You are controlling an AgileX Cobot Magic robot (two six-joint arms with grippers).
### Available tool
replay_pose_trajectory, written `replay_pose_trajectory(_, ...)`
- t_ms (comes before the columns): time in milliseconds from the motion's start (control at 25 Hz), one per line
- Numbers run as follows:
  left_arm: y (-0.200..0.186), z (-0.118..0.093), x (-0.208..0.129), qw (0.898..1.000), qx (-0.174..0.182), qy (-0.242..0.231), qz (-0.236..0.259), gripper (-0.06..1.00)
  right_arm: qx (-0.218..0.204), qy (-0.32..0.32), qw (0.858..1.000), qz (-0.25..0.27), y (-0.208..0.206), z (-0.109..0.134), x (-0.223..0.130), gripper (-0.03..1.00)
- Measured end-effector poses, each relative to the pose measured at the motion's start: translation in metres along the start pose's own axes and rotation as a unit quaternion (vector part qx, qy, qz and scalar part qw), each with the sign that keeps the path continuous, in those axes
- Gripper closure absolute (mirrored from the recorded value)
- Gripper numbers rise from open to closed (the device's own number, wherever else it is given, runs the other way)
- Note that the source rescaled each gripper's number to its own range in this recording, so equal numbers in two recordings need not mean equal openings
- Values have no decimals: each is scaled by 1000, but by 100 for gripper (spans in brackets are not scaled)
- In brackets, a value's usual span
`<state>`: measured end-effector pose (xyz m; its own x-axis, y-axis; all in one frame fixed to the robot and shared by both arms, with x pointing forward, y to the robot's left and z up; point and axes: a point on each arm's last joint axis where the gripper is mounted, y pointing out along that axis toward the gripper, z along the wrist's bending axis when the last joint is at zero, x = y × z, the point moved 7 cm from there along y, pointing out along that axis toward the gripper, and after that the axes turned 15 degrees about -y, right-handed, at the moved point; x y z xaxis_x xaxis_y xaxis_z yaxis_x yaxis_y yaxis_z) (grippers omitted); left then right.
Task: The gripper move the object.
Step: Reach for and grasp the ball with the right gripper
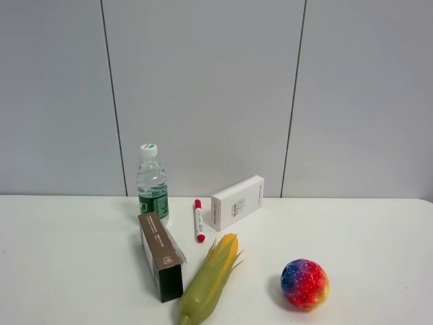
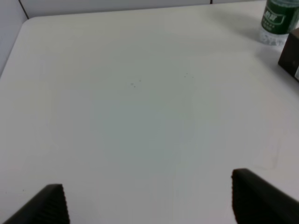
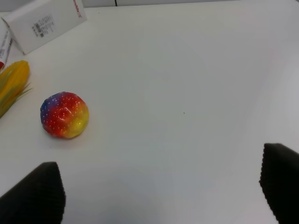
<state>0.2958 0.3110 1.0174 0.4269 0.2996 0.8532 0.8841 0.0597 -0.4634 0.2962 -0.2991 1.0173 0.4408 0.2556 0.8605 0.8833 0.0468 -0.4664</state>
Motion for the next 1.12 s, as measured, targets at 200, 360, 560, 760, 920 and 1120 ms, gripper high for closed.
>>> replay_pose_trajectory(200, 0, 0, 0, 1000, 0, 0, 0, -6, 0, 0, 1000, 0, 0, 0, 0, -3)
replay_pose_trajectory(360, 0, 0, 0, 1000, 0, 0, 0, -6, 0, 0, 1000, 0, 0, 0, 0, -3)
replay_pose_trajectory(560, 0, 0, 0, 1000, 0, 0, 0, -6, 0, 0, 1000, 0, 0, 0, 0, -3)
replay_pose_trajectory(760, 0, 0, 0, 1000, 0, 0, 0, -6, 0, 0, 1000, 0, 0, 0, 0, -3)
replay_pose_trajectory(920, 0, 0, 0, 1000, 0, 0, 0, -6, 0, 0, 1000, 0, 0, 0, 0, -3)
replay_pose_trajectory(1120, 0, 0, 0, 1000, 0, 0, 0, -6, 0, 0, 1000, 0, 0, 0, 0, -3)
